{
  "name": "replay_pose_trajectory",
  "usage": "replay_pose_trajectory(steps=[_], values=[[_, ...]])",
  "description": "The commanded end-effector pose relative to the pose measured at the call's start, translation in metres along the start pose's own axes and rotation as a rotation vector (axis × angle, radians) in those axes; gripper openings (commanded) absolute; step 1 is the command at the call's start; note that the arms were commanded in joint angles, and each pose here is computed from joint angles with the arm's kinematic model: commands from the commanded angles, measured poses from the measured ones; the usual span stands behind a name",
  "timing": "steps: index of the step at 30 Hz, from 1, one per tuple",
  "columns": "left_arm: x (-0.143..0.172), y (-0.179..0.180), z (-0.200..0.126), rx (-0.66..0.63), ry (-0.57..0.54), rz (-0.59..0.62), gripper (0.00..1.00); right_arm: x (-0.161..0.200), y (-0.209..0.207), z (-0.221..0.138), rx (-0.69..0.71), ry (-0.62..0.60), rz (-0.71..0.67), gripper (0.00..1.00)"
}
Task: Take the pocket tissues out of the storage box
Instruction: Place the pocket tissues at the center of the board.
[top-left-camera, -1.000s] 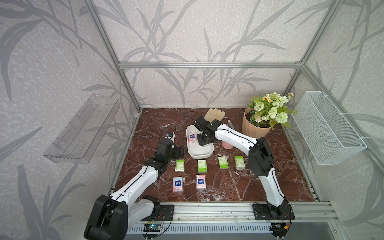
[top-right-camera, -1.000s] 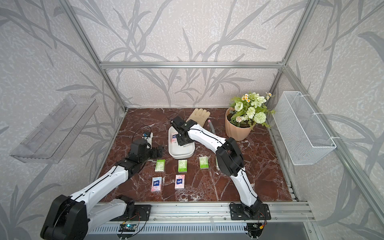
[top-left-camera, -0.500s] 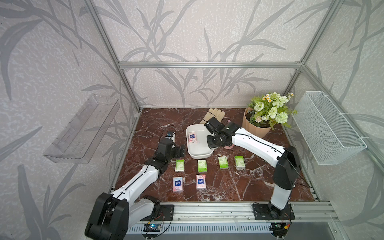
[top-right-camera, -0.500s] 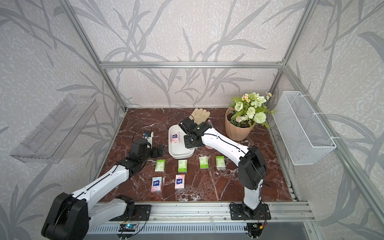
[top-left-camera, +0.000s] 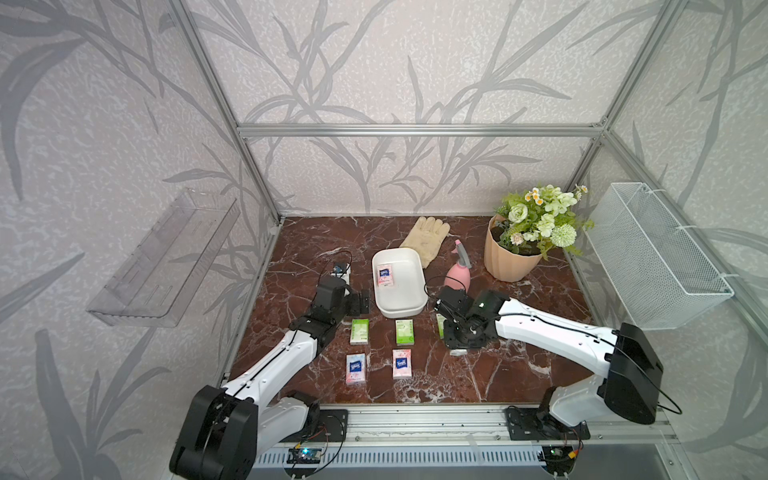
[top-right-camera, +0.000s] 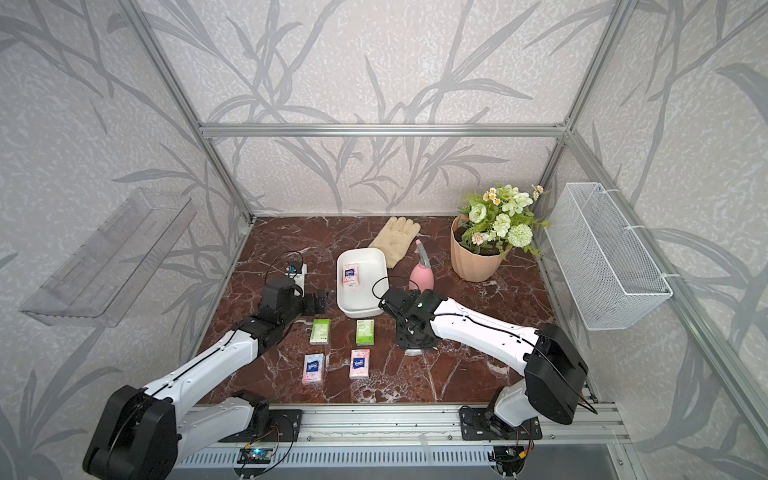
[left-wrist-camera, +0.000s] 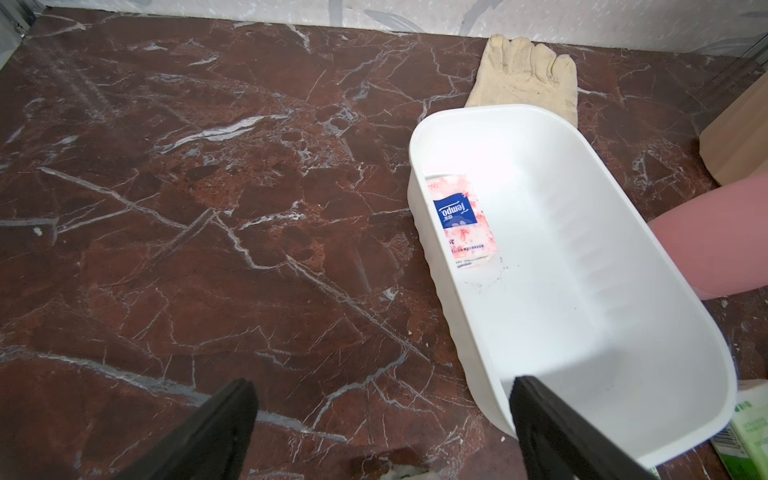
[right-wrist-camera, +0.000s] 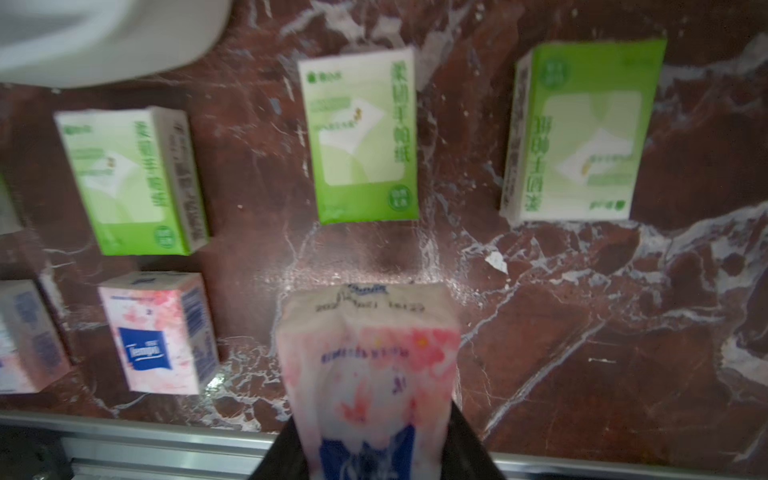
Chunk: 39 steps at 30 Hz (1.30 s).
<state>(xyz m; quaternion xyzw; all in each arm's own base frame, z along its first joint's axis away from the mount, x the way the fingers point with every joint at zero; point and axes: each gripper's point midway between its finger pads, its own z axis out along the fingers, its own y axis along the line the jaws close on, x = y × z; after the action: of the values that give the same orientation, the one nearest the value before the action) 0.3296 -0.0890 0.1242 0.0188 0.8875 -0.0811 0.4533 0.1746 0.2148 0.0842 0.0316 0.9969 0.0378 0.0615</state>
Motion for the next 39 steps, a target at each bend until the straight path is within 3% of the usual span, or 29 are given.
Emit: replay_pose_trajectory(steps=[1,15,25,35,39], values=[[-0.004,-0.001,0.0,0.004,-0.015,0.007,1.0,0.01,0.01,0.006,-0.052,0.01,0.052,0.42],[0.0,-0.004,0.002,0.002,-0.006,0.012,1.0,0.027,0.009,0.042,-0.003,0.081,0.035,0.44],[0.002,-0.004,0.003,0.005,0.001,0.009,1.0,0.035,0.008,0.058,0.04,0.143,0.01,0.52],[0.002,-0.005,0.003,0.007,0.002,0.008,1.0,0.021,0.006,0.024,0.042,0.073,0.0,0.75],[-0.001,-0.005,0.001,0.009,-0.008,0.016,1.0,0.007,0.01,-0.001,0.048,0.025,-0.035,0.79]])
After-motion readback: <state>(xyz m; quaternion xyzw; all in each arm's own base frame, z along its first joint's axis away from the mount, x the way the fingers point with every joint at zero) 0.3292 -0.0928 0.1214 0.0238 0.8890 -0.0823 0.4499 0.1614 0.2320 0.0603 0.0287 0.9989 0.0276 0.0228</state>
